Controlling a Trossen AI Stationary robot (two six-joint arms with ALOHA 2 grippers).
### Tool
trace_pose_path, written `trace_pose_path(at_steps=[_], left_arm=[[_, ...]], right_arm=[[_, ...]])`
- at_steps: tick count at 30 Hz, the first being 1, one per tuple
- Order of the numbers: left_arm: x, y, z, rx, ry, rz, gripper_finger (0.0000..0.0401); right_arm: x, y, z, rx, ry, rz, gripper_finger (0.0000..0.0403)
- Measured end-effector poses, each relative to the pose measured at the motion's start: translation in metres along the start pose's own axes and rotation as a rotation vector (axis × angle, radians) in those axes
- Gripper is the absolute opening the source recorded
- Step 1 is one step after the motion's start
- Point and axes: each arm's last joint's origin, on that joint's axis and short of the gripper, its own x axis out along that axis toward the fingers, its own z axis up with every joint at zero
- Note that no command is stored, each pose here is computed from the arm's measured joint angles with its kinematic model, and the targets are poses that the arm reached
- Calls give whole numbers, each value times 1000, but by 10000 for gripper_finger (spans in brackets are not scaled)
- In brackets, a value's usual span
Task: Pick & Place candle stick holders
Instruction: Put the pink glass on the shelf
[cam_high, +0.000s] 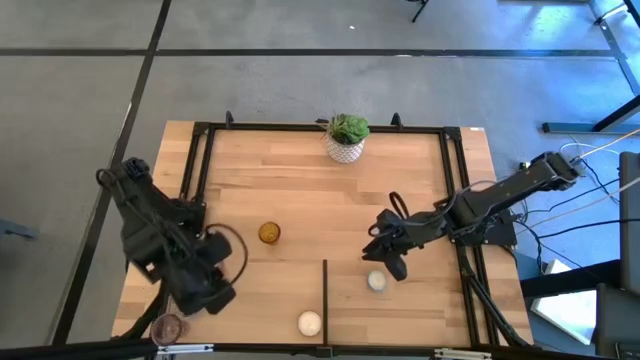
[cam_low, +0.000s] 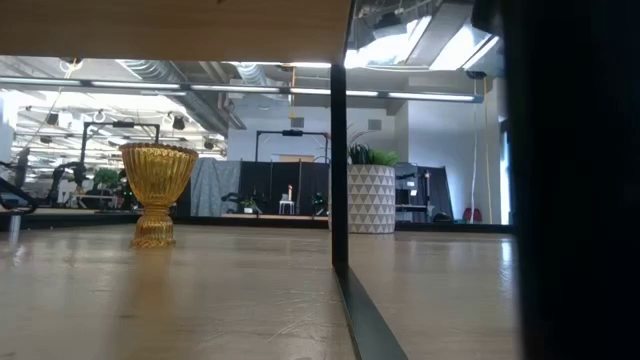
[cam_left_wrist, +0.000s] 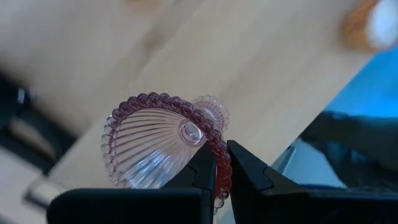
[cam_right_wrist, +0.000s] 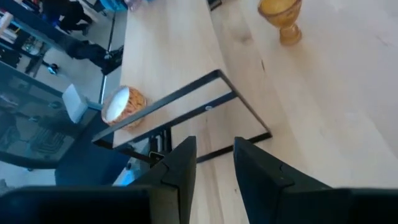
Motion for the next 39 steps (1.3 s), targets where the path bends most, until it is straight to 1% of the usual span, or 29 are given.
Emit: trace_pose_path(at_steps=[5,8,12,16,19,23,25,28,30,32,34,35,37,39], left_arm=[[-20,-3,35,65,-102,-74,16],[-29,-1,54,130,-148,-91,16],[-37,3,78,248,-196,-88,16],[-41,13,110,309,-246,-58,16],[-46,23,133,368,-246,-53,16],[-56,38,159,466,-256,-64,16],[-61,46,170,532,-266,-68,16],[-64,56,183,694,-256,-85,16],[-63,60,189,830,-237,-117,16],[-62,61,193,955,-217,-173,16],[-60,60,195,1064,-206,-210,16],[-59,59,195,1093,-204,-216,16],[-56,55,194,1102,-190,-225,16],[-54,49,188,1145,-192,-189,16]], right_arm=[[2,6,-1,-12,-14,38,110],[-2,9,1,-34,-30,60,110],[-14,19,12,-110,-50,71,110],[-32,30,26,-212,-86,84,110],[-45,36,36,-280,-132,41,110],[-54,33,46,-349,-153,-76,110],[-58,31,53,-345,-177,-123,110],[-58,25,56,-298,-227,-217,110],[-58,24,59,-238,-282,-265,110],[-58,23,62,-162,-349,-300,110],[-58,23,64,-110,-403,-331,110],[-58,23,66,-95,-433,-348,110],[-60,22,67,-68,-480,-387,110],[-60,20,68,-46,-514,-425,110]])
